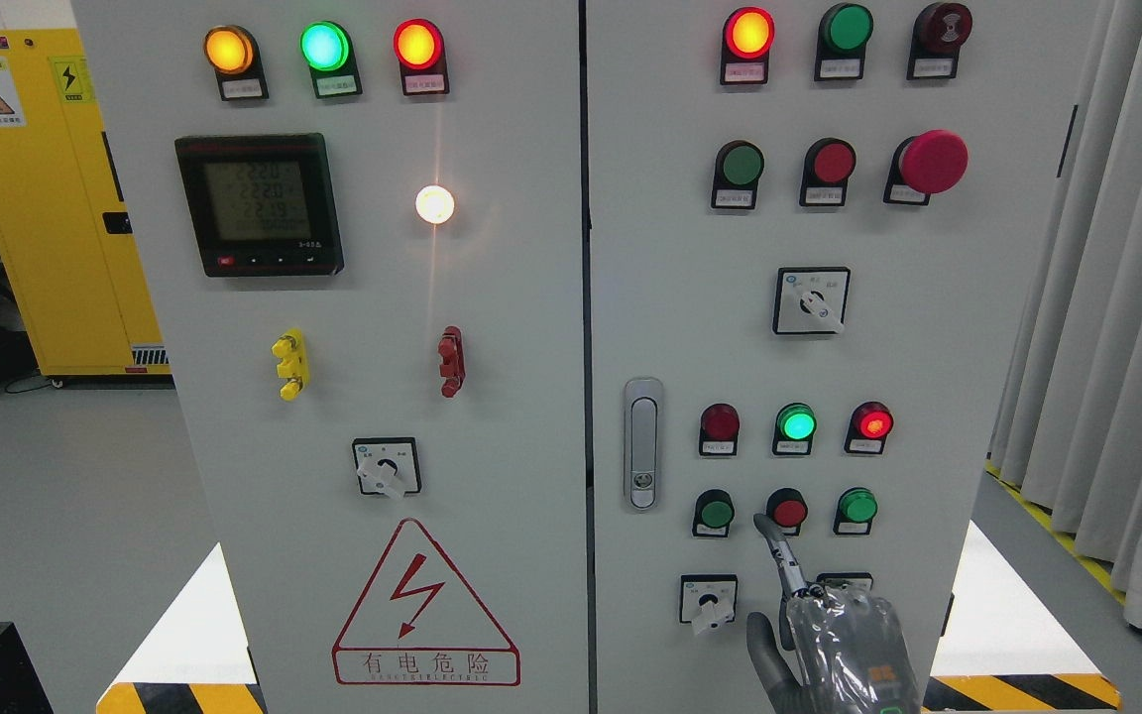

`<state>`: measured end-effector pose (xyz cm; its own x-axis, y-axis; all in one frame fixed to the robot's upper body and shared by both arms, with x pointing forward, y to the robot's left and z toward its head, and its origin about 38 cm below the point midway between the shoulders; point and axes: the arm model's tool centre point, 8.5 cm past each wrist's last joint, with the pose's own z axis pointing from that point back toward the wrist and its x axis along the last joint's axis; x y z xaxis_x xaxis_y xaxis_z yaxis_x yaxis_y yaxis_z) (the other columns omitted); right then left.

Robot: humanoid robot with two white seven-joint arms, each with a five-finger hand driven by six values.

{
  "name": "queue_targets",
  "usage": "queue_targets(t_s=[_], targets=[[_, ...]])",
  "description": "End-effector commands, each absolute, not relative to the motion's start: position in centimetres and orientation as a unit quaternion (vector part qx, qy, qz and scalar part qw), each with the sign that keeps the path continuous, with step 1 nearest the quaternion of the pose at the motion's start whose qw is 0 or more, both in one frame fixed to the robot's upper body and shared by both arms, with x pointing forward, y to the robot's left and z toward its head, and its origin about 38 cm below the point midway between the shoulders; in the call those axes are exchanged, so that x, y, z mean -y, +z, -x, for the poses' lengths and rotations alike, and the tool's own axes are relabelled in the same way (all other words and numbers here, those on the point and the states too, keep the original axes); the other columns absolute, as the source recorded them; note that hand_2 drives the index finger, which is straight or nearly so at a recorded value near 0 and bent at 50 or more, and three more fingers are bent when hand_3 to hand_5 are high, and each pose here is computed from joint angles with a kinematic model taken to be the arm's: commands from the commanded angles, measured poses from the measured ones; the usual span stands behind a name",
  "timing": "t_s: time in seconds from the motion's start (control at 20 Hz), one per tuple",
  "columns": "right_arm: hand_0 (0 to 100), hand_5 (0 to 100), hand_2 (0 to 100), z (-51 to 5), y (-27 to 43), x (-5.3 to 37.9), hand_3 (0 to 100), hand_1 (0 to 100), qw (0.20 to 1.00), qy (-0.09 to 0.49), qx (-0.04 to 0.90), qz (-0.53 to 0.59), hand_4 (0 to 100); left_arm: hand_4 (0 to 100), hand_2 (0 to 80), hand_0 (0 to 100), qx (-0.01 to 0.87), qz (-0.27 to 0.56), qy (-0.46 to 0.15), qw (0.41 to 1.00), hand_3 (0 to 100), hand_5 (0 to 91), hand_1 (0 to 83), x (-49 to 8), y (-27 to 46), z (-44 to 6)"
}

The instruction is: Press green start button

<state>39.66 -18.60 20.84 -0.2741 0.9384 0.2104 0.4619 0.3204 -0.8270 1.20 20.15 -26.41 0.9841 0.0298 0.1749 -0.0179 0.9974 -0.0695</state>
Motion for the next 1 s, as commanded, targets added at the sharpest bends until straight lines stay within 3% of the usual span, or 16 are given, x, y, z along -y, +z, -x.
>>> queue_targets(t_s=[0.0, 0.95], targets=[[67, 100, 0, -39.9, 20.7, 17.9, 94, 95, 0.359, 0.337, 0.727, 0.478, 98, 0, 0.0, 12, 0.088, 0.034, 0.012, 0.995, 0, 0.0, 55.6, -20.2, -26.4, -1.2], [67, 100, 0, -39.5, 21.3, 16.7, 94, 94, 0.344, 0.343, 0.736, 0.472, 98, 0, 0.0, 12, 0.088, 0.034, 0.012, 0.995, 0, 0.0, 55.6, -20.2, -26.4, -1.2]])
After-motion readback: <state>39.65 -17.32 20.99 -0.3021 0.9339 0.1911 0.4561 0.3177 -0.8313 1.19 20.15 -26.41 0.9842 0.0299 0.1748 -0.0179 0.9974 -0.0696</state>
